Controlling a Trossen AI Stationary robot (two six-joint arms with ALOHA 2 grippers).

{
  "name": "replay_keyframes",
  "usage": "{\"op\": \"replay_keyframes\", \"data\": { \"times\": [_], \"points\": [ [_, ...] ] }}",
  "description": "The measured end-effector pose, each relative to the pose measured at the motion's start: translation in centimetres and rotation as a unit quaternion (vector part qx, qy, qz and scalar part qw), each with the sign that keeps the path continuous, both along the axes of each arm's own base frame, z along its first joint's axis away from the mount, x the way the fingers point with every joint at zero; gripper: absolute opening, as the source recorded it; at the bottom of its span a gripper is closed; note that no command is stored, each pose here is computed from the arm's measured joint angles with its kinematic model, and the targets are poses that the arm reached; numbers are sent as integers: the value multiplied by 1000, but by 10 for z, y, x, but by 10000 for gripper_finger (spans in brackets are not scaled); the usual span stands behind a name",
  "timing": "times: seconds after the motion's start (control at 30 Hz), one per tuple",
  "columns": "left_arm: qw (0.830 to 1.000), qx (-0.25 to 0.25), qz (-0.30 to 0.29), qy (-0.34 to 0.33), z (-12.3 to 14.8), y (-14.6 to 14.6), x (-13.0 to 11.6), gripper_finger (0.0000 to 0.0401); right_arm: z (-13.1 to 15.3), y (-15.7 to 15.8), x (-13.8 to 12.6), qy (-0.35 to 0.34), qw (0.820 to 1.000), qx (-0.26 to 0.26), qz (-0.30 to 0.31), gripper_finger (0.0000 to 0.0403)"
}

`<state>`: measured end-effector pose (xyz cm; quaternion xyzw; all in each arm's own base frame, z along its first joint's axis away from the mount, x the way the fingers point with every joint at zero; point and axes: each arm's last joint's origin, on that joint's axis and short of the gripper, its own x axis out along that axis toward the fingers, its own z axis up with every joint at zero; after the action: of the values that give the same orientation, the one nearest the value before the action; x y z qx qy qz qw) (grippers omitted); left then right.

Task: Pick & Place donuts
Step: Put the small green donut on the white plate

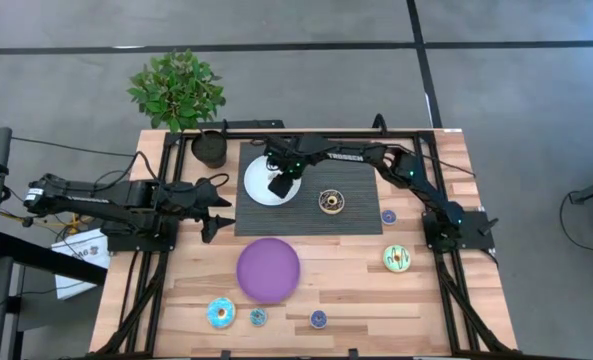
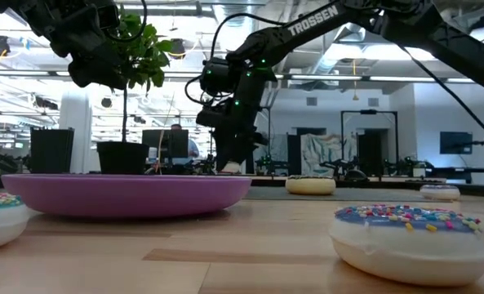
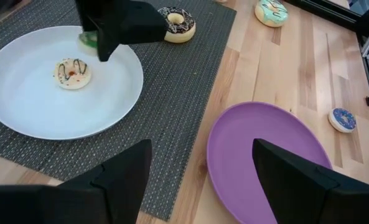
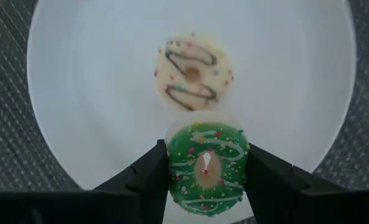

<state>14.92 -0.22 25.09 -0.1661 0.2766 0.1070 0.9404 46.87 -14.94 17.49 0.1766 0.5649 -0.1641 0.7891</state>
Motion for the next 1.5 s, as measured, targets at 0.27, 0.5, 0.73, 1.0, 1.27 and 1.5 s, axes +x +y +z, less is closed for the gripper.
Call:
{"op": "replay_keyframes", "data": {
  "times": [0.27,0.5,0.73,1.0,1.27,1.5],
  "points": [
    [1000,0,0,-3,1,0,0,272,-1,1,0,3,1000,-8,6,171],
    [1000,-3,1,-4,1,0,0,272,-1,1,0,4,1000,-8,6,175],
    [1000,-4,2,-4,1,0,0,272,0,1,1,1,1000,-10,1,189],
    [1000,-4,2,-3,0,0,0,272,0,1,1,1,1000,-11,1,214],
    [1000,-4,1,-3,0,0,0,272,0,1,1,1,1000,-11,0,221],
    [1000,-4,1,-3,0,0,0,272,0,1,1,1,1000,-10,0,222]
  ]
}}
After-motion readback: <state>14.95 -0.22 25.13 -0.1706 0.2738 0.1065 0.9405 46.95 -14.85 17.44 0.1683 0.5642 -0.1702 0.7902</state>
